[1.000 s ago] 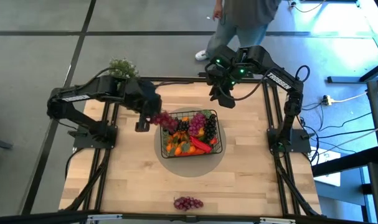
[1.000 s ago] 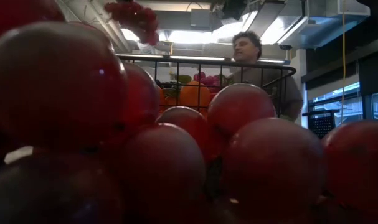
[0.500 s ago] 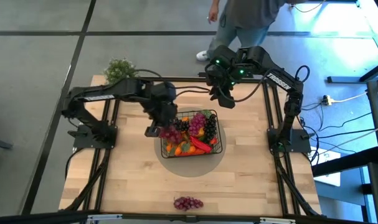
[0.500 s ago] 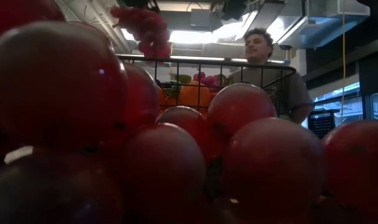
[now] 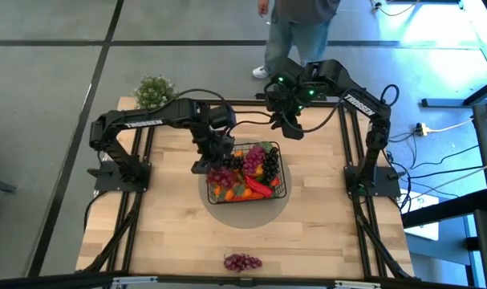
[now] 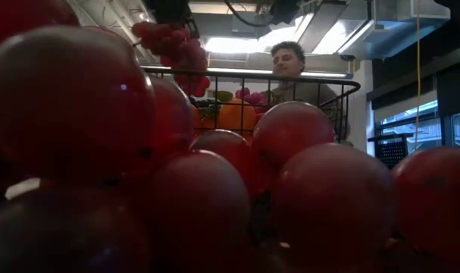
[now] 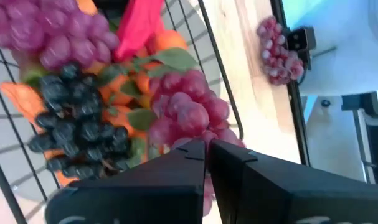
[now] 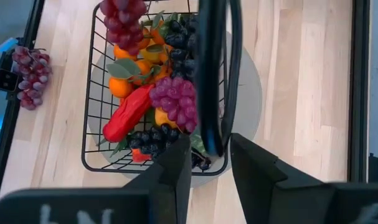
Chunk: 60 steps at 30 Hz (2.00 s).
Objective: Build produce basket
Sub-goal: Put the left red grape into the basket, then put the red grape into the basket
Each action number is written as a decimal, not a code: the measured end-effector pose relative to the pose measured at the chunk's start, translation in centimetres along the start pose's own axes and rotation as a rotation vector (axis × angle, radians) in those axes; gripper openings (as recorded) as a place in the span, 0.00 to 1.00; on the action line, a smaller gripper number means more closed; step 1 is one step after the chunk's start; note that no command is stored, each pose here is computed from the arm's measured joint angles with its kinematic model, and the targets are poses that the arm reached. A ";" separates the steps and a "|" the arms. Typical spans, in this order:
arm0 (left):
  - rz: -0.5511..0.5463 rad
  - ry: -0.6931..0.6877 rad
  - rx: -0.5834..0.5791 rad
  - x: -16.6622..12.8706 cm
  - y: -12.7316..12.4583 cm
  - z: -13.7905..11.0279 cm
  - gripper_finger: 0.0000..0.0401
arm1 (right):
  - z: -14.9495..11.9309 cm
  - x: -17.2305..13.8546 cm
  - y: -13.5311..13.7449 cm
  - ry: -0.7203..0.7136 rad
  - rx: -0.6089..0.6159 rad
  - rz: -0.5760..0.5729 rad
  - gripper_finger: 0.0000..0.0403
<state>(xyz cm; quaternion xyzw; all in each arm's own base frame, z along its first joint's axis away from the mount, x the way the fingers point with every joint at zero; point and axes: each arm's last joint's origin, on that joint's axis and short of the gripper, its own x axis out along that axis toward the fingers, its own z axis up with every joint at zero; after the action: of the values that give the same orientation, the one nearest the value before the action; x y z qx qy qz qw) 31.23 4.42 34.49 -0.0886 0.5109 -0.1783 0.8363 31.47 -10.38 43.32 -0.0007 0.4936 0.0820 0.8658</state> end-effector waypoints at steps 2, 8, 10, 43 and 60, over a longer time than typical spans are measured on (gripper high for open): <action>-0.004 0.005 -0.003 0.4 0.3 0.2 0.00 | 0.0 0.0 0.0 0.000 -0.005 -0.001 0.25; 0.013 0.030 -0.009 0.9 1.2 0.1 0.00 | 0.0 0.0 0.0 0.001 -0.006 -0.001 0.25; 0.038 0.032 -0.006 0.8 1.3 0.1 0.00 | 0.0 0.0 0.0 0.000 -0.005 -0.001 0.25; 0.240 0.072 -0.016 0.0 2.6 -0.4 0.20 | 0.0 -0.1 0.1 -0.004 -0.056 0.000 0.25; 0.500 -0.108 -0.192 -7.2 0.0 -3.0 0.19 | -1.4 -3.1 5.9 -0.052 -0.094 0.061 0.25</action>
<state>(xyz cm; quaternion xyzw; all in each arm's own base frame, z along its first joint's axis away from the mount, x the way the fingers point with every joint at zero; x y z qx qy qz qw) 25.59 7.33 39.07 -0.0480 0.4861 0.0881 0.8681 27.90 -5.12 45.74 -0.0241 0.4663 0.1314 0.8745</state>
